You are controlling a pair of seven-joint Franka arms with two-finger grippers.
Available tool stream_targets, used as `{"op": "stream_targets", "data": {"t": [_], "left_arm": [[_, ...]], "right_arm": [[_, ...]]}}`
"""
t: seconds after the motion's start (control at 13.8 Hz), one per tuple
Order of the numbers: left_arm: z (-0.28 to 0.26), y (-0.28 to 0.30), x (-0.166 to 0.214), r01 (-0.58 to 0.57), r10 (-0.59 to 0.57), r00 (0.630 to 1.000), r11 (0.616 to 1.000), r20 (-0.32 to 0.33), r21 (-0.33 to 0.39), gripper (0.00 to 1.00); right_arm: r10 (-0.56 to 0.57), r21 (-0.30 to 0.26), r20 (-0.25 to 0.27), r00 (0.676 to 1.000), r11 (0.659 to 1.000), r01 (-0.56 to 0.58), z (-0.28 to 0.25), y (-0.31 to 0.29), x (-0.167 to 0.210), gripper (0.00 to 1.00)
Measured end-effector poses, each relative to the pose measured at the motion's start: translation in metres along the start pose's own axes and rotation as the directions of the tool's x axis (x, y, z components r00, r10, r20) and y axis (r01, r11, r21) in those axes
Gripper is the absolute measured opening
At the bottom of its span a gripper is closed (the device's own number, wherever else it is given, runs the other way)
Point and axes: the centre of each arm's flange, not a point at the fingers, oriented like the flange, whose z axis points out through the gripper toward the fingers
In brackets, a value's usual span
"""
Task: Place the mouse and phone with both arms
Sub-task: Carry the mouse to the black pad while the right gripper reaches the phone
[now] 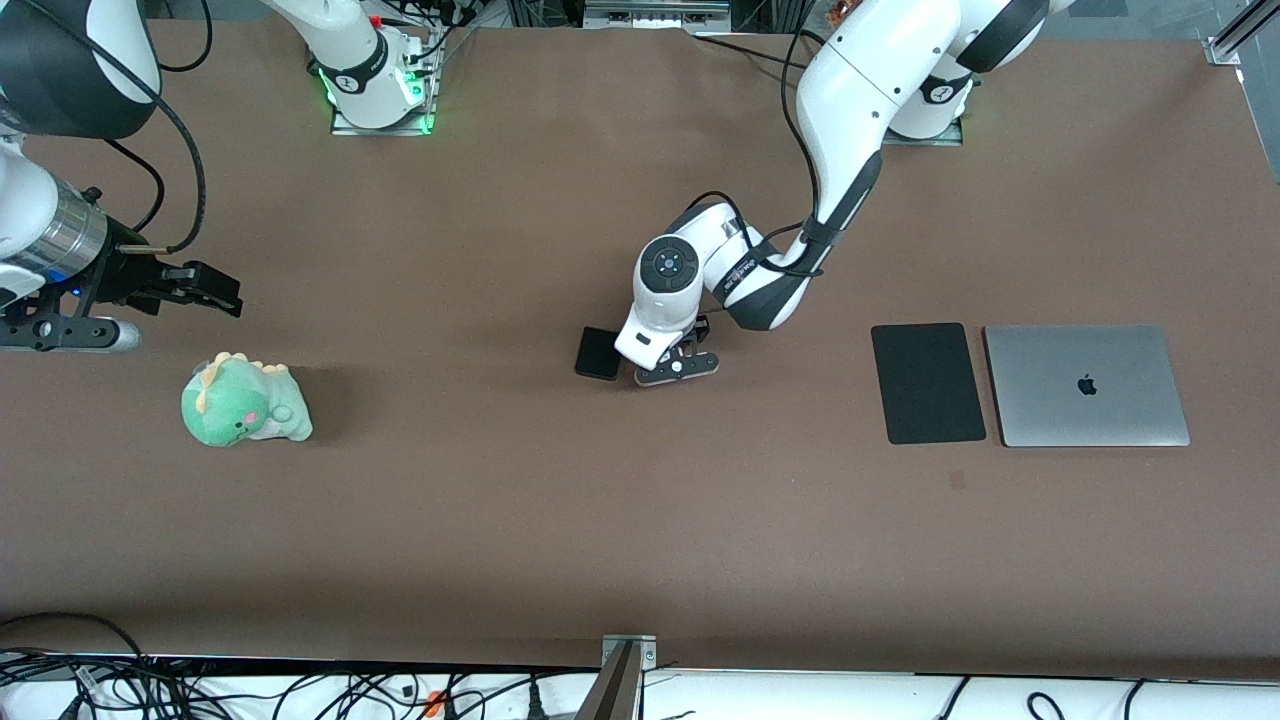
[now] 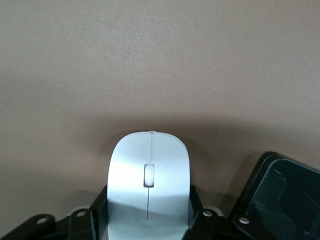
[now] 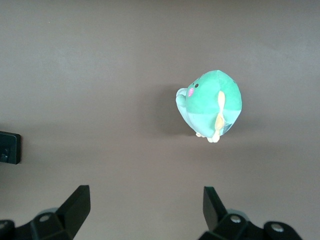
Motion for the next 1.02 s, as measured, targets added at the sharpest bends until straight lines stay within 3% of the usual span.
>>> {"op": "stream_targets", "data": {"t": [0.44, 0.73, 1.02], "left_arm": [[-0.024, -0.011, 0.027, 0.03, -0.029, 0.999, 1.0, -0.039, 0.003, 0.62], [-0.096, -0.039, 0.054, 0.044, -0.042, 0.998, 0.998, -0.05, 0.048, 0.62], [-0.161, -0.095, 0.085, 0.016, -0.012, 0.998, 0.998, -0.067, 0.067, 0.62]], "right_arm": [[-0.004, -0.001, 0.006, 1.0, 1.0, 0.004, 0.001, -0.002, 0.0, 1.0], [-0.023, 0.003, 0.036, 0.999, 1.0, 0.023, 0.017, -0.018, 0.002, 1.0], [-0.048, 0.041, 0.078, 0.996, 0.998, 0.045, 0.041, -0.046, 0.007, 1.0]]}}
